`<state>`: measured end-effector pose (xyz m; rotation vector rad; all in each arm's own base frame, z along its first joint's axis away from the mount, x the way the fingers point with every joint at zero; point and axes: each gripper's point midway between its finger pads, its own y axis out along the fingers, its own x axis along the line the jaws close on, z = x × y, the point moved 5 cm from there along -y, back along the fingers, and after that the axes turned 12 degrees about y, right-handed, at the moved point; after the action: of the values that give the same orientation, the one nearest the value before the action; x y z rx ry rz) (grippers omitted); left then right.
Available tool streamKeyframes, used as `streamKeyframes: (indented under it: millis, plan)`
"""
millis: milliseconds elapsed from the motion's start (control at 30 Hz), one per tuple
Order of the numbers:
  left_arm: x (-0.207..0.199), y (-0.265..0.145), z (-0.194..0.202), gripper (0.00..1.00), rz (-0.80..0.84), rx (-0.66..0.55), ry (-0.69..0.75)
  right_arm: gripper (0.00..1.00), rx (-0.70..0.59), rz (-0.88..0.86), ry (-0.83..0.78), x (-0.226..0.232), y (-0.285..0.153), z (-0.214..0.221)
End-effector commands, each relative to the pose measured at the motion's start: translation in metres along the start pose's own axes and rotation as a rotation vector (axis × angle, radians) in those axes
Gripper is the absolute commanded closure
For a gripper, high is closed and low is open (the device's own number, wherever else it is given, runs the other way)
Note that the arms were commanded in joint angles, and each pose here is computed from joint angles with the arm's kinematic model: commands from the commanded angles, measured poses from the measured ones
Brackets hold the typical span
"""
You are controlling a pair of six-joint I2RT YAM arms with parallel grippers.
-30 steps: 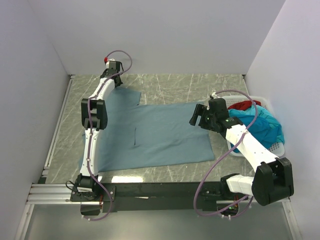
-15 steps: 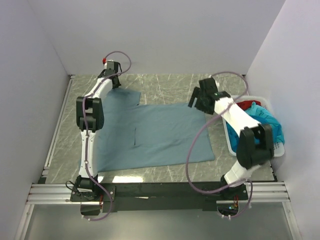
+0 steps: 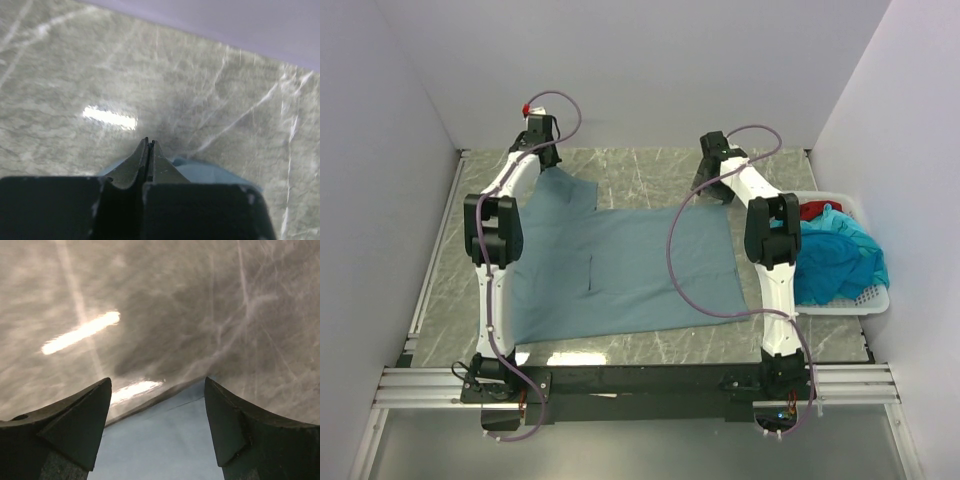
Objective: Fold and stack the t-shirts
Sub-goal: Fold the tshirt
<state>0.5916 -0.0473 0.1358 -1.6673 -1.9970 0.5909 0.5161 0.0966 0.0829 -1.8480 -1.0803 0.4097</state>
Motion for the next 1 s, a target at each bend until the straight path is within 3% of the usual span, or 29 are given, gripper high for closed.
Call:
streamKeyframes:
  millis: [0,33,133,467,567,600,700,800,967]
  plan:
    - [-0.005,-0.023,-0.022,1.0,0.076,-0.06,0.001,0.19,0.007,0.041,-0.003,-0.007,-0.007,-0.009]
    - [-0.006,-0.026,-0.024,1.0,0.086,-0.066,-0.001,0.2,0.019,0.049,-0.008,-0.01,-0.003,-0.004]
    - [-0.008,-0.03,-0.022,1.0,0.11,-0.064,-0.013,0.35,0.032,0.066,-0.014,-0.014,0.001,0.0]
    - [-0.011,-0.056,-0.011,1.0,0.169,-0.057,-0.08,0.41,0.069,0.117,-0.024,-0.023,-0.001,0.009]
    - [-0.014,-0.066,-0.009,1.0,0.21,-0.058,-0.1,0.56,0.068,0.102,-0.027,-0.021,-0.001,0.008]
    - [-0.013,-0.072,-0.012,1.0,0.219,-0.068,-0.104,0.68,0.068,0.094,-0.03,-0.02,-0.002,0.007]
    - [-0.013,-0.082,-0.011,1.0,0.232,-0.077,-0.119,0.87,0.068,0.078,-0.03,-0.016,-0.003,0.006]
    - [-0.011,-0.087,-0.009,1.0,0.229,-0.076,-0.121,1.0,0.058,0.066,-0.028,-0.014,-0.008,0.002]
    - [-0.009,-0.095,-0.005,1.0,0.232,-0.056,-0.118,1.0,0.0,0.027,-0.034,-0.008,-0.026,-0.006]
